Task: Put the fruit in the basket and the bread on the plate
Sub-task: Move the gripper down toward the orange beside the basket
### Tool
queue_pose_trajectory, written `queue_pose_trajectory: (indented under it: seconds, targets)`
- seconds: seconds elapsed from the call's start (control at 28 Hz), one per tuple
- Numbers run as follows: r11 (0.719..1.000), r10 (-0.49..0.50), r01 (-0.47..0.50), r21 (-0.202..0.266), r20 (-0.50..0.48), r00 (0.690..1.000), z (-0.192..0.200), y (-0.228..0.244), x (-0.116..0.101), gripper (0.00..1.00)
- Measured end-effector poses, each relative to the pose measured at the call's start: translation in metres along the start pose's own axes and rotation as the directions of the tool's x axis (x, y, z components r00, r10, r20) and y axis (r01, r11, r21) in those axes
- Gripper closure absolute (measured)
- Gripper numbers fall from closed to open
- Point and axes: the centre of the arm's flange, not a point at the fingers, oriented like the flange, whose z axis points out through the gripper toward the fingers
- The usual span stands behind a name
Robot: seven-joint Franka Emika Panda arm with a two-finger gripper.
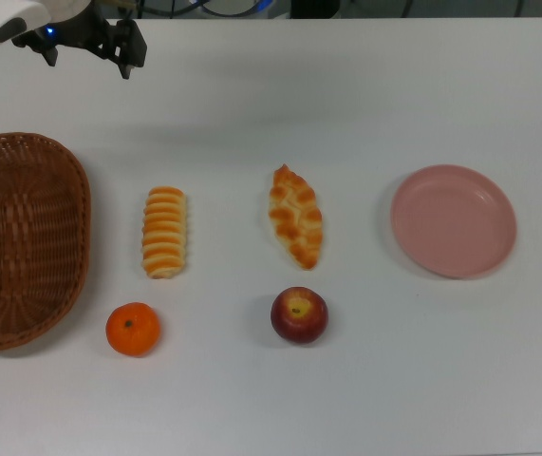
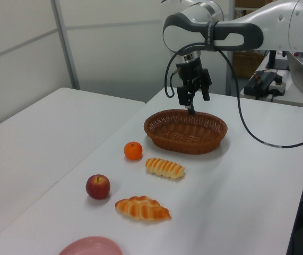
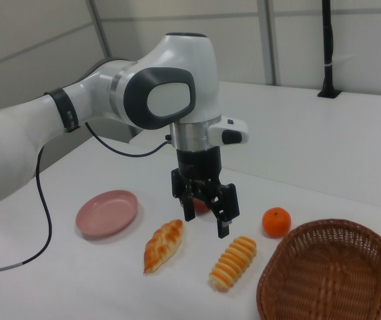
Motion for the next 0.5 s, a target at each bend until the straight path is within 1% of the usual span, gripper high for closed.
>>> queue_pose_trajectory:
  seconds: [0.07,0.14,0.18,0.21,0.25,0.39,0.5]
  targets:
    - [1.0,-0.003,0.003,0.003,-0.012,1.0,0.0,-0.001,0.002,0.0]
    - [1.0,-0.019,0.021,0.014,-0.137,0.99,-0.005,-0.012,0.022,0.0]
    - [0.999,-0.026,0.03,0.014,-0.19,0.981,-0.004,-0.017,0.033,0.0]
    - [0.999,-0.041,0.045,0.009,-0.255,0.966,-0.001,-0.029,0.048,0.0]
    - [0.999,-0.05,0.053,0.005,-0.285,0.957,0.003,-0.036,0.058,0.0]
    - [0.997,-0.075,0.078,-0.005,-0.349,0.934,0.024,-0.058,0.086,0.0]
    - [0.996,-0.073,0.085,0.014,-0.378,0.923,0.032,-0.065,0.097,0.0]
